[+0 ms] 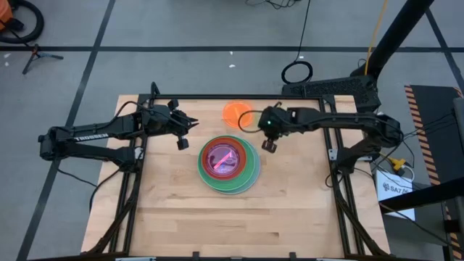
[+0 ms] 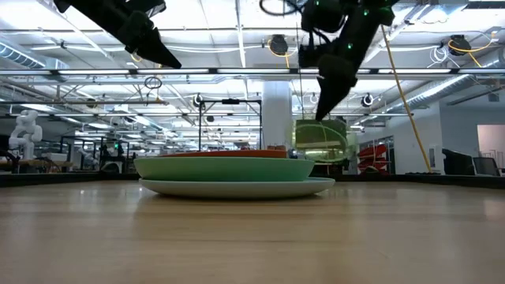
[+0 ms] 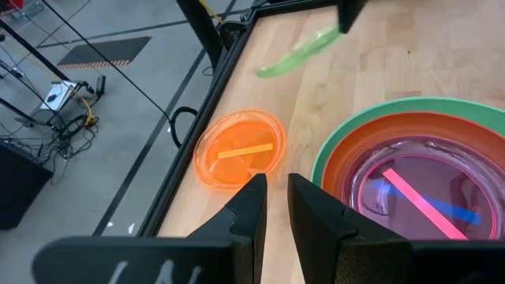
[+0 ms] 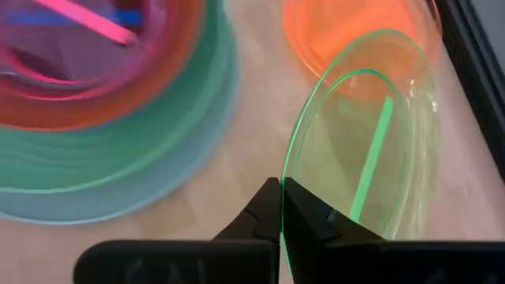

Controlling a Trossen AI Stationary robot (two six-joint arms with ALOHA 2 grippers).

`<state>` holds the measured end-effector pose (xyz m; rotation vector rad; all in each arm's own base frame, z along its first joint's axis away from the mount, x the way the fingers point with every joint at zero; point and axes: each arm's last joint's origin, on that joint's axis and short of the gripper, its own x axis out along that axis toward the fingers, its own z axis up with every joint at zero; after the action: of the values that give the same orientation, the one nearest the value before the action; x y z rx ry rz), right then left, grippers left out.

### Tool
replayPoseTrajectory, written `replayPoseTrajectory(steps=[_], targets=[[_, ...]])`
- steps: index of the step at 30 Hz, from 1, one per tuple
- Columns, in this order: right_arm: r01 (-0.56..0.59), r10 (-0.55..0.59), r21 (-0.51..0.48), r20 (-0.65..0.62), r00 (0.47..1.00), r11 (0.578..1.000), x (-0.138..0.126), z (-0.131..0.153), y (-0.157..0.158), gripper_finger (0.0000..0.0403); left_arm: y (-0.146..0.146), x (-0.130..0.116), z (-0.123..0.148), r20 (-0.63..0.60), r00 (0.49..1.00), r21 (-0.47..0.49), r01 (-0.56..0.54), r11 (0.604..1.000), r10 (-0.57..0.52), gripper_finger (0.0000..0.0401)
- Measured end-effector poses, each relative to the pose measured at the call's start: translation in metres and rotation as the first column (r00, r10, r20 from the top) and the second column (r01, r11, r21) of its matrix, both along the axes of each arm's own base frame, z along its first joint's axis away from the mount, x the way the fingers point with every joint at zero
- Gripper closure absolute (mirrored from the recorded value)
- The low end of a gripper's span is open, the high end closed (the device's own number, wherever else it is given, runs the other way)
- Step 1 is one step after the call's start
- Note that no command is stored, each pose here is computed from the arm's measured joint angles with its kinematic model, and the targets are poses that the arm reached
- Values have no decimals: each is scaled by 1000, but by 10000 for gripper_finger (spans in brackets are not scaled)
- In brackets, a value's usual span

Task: Stack plastic plates
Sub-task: Stack the light green plate on top of the pink plate

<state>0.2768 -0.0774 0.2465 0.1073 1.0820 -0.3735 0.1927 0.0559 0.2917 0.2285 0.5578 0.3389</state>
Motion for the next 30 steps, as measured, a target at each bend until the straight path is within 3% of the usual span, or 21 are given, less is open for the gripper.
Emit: replayPoseTrajectory(steps=[5, 13, 20, 30], targets=[[-177, 181, -69, 60, 982, 982, 13, 5, 27, 402, 0, 0, 0, 0, 1000, 1, 0, 1000, 0, 339], [-394, 428, -197, 180, 886, 898, 31, 15, 73, 403, 0, 0, 0, 2, 1000, 2, 0, 1000, 0, 339], [-443, 496, -238, 268, 826, 865, 49, 17, 97, 403, 0, 0, 1, 6, 1000, 4, 1, 1000, -1, 339], [-533, 567, -220, 146, 811, 817, 87, 5, 113, 403, 0, 0, 1, 0, 1000, 17, 9, 1000, -9, 339]])
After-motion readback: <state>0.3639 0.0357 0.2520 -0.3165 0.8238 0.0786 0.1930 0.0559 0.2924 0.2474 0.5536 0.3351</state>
